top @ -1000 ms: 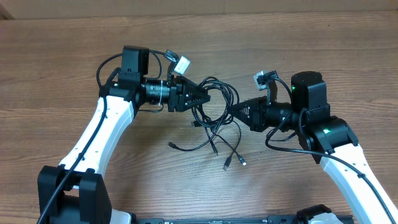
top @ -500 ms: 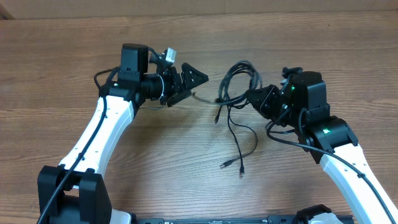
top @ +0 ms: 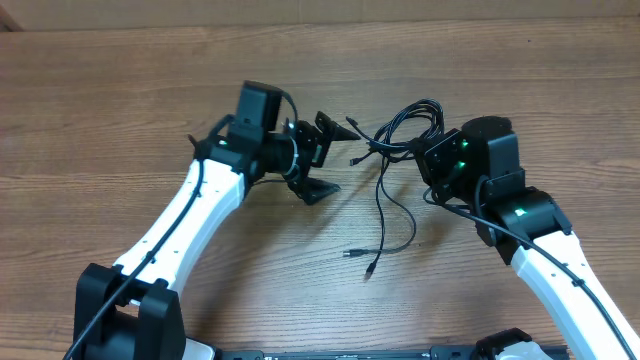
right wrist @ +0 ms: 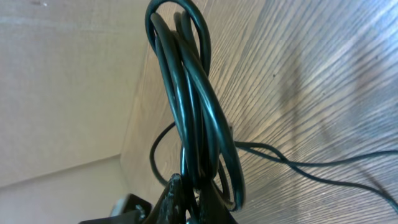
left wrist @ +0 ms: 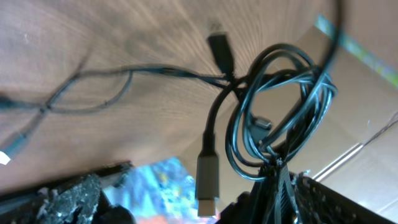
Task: Untangle cables
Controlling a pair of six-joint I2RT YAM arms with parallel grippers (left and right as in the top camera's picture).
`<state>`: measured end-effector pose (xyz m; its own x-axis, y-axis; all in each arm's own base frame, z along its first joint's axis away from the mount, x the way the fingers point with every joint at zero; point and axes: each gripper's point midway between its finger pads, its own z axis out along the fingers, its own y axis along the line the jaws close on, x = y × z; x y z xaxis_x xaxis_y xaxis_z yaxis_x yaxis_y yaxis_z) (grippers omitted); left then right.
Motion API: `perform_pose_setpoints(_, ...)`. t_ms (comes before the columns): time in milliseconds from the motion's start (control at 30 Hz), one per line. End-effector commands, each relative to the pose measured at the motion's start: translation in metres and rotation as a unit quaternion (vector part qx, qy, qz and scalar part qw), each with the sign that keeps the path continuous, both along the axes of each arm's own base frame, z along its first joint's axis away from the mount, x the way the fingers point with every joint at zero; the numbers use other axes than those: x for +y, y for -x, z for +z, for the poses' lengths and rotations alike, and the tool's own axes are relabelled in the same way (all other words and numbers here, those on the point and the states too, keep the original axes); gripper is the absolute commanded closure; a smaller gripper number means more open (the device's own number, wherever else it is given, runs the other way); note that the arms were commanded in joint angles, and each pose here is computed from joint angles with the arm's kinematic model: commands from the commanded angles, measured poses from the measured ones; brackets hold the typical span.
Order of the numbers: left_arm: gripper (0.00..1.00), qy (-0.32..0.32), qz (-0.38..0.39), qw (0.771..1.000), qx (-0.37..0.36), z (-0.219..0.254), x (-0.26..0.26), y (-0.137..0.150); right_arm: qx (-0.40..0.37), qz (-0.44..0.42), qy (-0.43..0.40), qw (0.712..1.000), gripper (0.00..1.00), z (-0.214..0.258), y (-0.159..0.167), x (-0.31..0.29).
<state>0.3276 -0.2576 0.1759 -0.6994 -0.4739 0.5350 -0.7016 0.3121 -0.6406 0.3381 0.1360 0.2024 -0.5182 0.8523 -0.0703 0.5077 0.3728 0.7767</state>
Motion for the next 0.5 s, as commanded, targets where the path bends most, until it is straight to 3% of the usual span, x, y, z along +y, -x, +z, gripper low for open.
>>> perform_pose_setpoints(0,0.01,-0.005,0.082,0.994,0.073,0.008,-0.007,-0.001,0.002,-0.037,-0.026,0.999,0.96,0.008,-0.002,0.008)
perform_pose_setpoints(133,0.02,-0.033,0.123,0.989,0.074,0.000,-0.009,-0.006,0.010,-0.043,-0.021,0.999,0.96,0.002,0.001,0.019)
perform_pose_setpoints(267,0.15,-0.042,0.149,0.987,0.032,0.003,-0.007,-0.023,0.037,-0.036,-0.041,0.998,0.96,-0.007,0.007,0.035)
perform_pose_setpoints(467,0.24,-0.052,0.167,0.985,0.016,0.002,-0.003,-0.031,0.074,-0.016,-0.107,0.991,0.96,-0.006,0.016,0.059)
